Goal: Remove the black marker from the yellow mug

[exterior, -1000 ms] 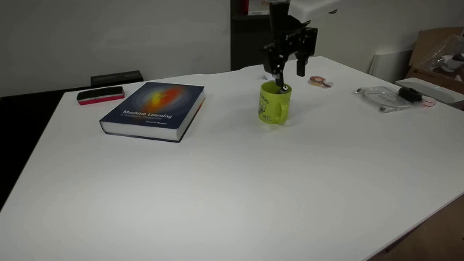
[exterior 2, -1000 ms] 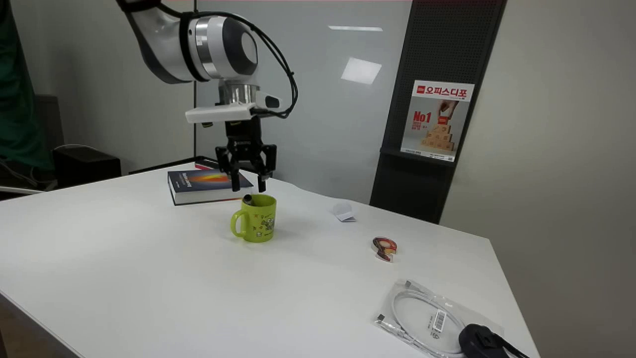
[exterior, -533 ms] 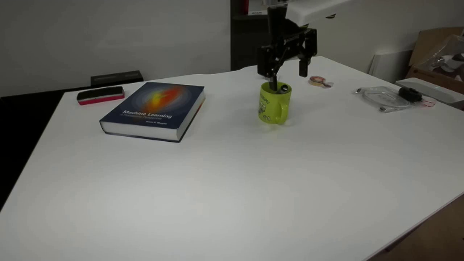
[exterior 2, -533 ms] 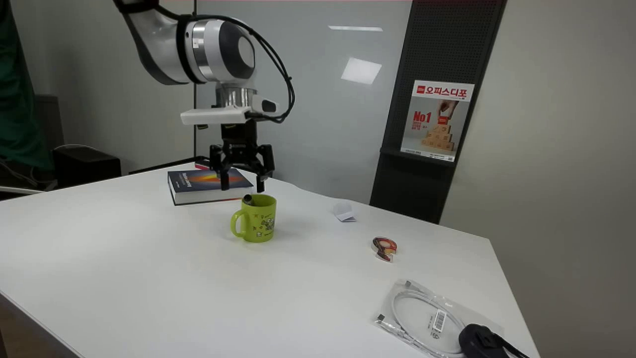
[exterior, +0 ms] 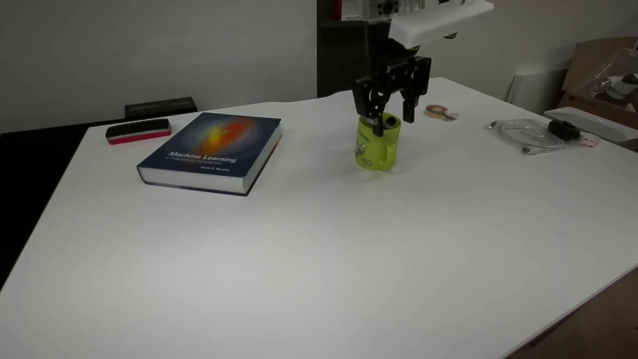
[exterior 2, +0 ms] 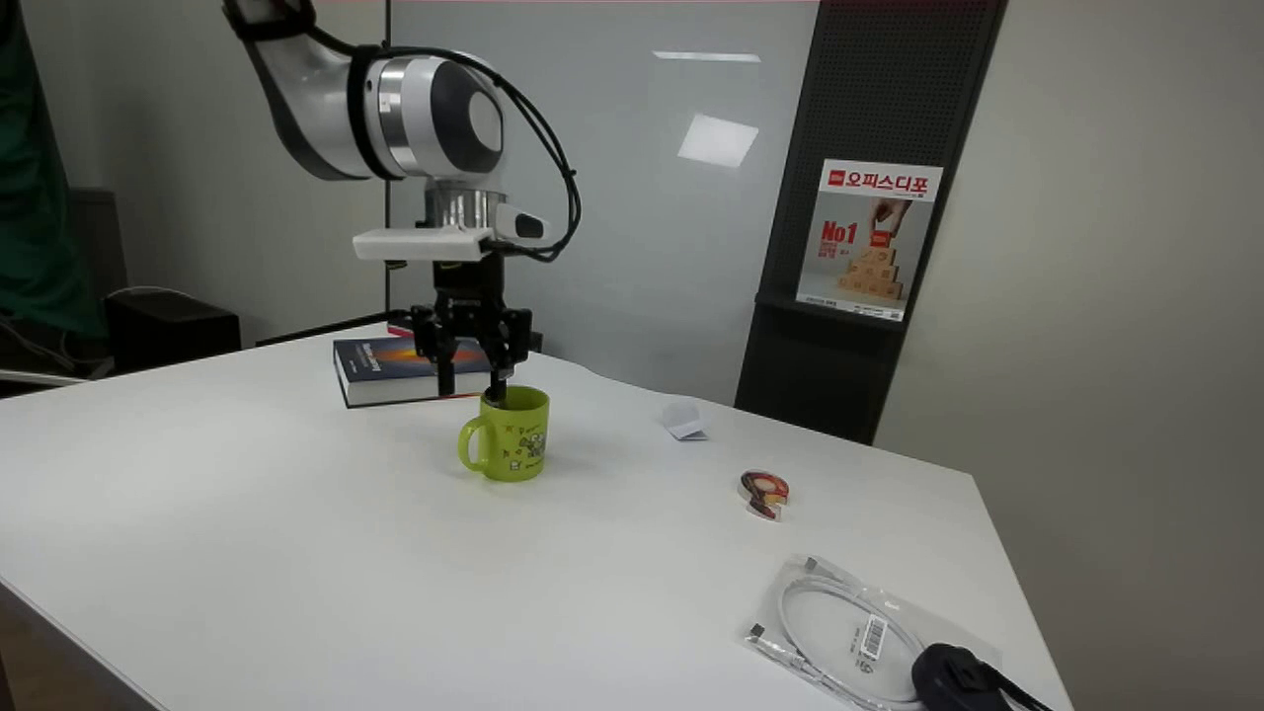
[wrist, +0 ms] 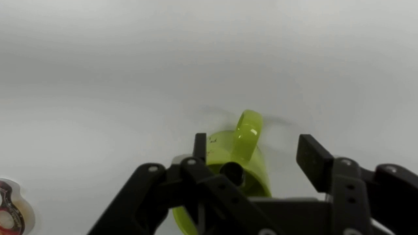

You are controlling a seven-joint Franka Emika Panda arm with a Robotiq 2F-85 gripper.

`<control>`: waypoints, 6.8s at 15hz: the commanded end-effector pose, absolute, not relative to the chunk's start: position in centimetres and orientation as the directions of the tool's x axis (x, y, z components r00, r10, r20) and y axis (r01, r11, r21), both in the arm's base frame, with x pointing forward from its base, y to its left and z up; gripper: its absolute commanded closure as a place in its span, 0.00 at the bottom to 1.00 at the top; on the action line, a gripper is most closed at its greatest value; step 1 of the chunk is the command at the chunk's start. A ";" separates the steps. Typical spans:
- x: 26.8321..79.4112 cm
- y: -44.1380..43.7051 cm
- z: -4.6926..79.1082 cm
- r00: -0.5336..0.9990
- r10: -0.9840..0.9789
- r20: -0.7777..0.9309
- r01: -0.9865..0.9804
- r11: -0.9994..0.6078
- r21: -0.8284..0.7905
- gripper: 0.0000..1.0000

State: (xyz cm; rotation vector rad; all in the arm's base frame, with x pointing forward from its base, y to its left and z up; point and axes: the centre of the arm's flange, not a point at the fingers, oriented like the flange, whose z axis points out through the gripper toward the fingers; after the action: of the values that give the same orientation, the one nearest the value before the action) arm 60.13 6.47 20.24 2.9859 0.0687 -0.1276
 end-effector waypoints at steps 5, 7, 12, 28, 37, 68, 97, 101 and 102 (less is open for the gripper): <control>60.9 4.9 20.5 0.999 0.021 -0.047 0.027 -0.991 0.132 0.85; 61.2 4.5 20.4 0.999 0.028 -0.031 0.032 -0.991 0.129 0.98; 61.3 4.1 20.5 0.999 0.046 -0.022 0.048 -0.992 0.116 0.95; 58.7 6.3 36.8 0.959 0.179 0.222 0.155 -0.980 0.122 0.95; 59.7 4.8 32.7 0.986 0.132 0.105 0.121 -0.987 0.101 0.08; 68.6 2.8 19.7 0.994 0.079 0.081 0.071 -0.993 0.096 0.00; 69.7 2.9 31.8 0.988 0.062 0.141 0.047 -0.993 0.108 0.94; 70.5 1.0 32.8 0.999 0.029 -0.040 0.033 -0.994 0.101 0.94; 70.7 0.1 32.7 0.996 0.010 -0.087 0.019 -0.995 0.099 0.94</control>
State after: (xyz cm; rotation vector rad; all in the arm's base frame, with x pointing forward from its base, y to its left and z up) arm 68.79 2.08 32.01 3.0394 0.0687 0.0266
